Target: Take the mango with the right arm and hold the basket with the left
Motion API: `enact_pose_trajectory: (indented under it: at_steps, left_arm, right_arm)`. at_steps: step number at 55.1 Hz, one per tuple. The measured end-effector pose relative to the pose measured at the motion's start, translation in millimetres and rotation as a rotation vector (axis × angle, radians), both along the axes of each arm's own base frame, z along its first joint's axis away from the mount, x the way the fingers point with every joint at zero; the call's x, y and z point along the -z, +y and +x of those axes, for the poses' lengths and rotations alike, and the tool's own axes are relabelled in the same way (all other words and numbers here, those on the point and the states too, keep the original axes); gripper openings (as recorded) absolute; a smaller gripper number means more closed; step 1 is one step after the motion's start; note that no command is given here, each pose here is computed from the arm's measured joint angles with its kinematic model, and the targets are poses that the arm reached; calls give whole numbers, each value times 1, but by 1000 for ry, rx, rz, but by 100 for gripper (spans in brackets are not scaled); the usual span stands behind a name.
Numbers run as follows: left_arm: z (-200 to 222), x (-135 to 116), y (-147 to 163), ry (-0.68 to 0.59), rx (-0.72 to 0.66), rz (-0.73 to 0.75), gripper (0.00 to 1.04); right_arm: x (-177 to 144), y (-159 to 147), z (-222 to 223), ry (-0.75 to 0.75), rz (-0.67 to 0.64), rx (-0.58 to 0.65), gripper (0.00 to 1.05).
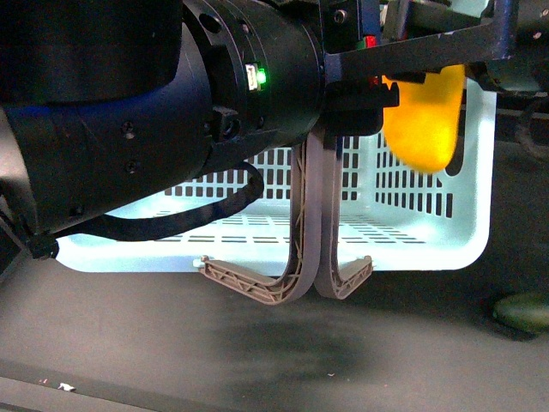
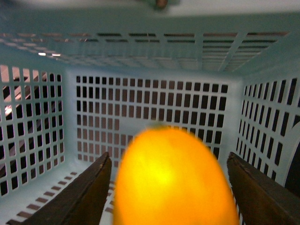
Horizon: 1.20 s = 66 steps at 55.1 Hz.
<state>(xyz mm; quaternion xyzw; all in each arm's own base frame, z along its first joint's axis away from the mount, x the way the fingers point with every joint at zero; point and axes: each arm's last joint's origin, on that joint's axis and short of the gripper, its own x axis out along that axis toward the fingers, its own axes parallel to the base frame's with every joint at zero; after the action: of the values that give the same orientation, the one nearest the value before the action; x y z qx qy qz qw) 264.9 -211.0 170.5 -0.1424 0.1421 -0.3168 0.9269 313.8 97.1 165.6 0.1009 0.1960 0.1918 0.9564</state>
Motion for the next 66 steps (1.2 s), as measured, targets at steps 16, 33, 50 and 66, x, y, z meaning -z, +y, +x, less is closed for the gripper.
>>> enact_pose_trajectory:
  at_steps: [16, 33, 50, 66]
  left_arm:
    - [0, 1, 0, 12, -2, -1, 5]
    - [0, 1, 1, 7, -9, 3, 5]
    - [0, 1, 0, 9, 6, 0, 5]
    - [0, 1, 0, 8, -2, 2, 5]
  right_arm:
    - [-19, -16, -11, -67, 61, 67, 96]
    - [-38, -57, -67, -156, 59, 216, 96]
    - [-20, -91, -152, -117, 11, 435, 96]
    - [-8, -93, -194, -96, -5, 498, 96]
